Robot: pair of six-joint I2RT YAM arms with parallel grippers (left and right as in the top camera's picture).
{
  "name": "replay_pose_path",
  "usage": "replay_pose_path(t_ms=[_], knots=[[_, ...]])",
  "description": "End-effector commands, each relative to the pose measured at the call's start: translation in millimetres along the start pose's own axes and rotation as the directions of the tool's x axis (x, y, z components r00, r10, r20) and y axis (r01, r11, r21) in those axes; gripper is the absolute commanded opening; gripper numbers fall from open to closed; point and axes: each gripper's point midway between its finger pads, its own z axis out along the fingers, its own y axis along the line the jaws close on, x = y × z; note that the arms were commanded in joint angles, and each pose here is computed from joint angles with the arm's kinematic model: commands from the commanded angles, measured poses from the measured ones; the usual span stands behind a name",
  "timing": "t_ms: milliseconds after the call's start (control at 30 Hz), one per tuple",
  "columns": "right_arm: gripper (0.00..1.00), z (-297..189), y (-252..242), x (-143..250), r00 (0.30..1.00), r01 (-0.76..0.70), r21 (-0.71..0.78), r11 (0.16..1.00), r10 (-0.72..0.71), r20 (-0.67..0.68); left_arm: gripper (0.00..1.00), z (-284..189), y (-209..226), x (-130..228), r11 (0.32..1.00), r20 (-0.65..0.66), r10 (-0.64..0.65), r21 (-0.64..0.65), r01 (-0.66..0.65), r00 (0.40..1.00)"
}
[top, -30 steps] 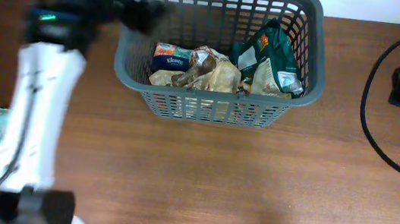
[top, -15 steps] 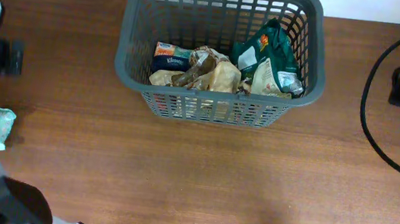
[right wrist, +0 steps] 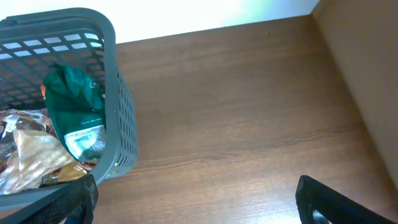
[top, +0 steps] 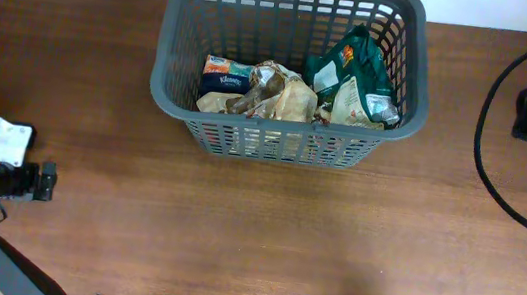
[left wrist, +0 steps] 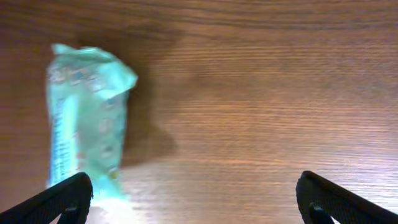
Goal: Pack container
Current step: 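Drop the cream paper bag into the basket and withdraw left gripper, then lower left gripper onto the mint-green toilet tissue pack and grasp it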
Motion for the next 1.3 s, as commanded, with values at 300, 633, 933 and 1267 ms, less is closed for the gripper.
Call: replay_pose_path(t_ms=[300,633,933,1267], knots=[[0.99,-0.6,0.4,-0.6,1.0,0.007,-0.008,1.0,-0.007,0.004,0.98,-11.6,43.5,0.6,0.992,0.071,0.039,-0.124,-0.03,0.997],[0.99,-0.6,-0.2,1.2,1.0,0.007,-0.005,1.0,-0.007,-0.004,0.98,24.7,56.1,29.0,0.996,0.013,-0.038,-0.081,0.039,0.999],[0.99,-0.6,-0.1,1.2,1.0,0.007,-0.005,1.0,-0.007,-0.004,0.96,55.9,61.3,34.6,0.997,0.003,-0.042,-0.069,0.042,0.999],[0.99,-0.2,-0.1,1.5,1.0,0.007,-0.006,1.0,-0.007,-0.006,0.83,73.3,70.4,26.7,0.992,0.058,-0.09,-0.08,0.094,0.994]])
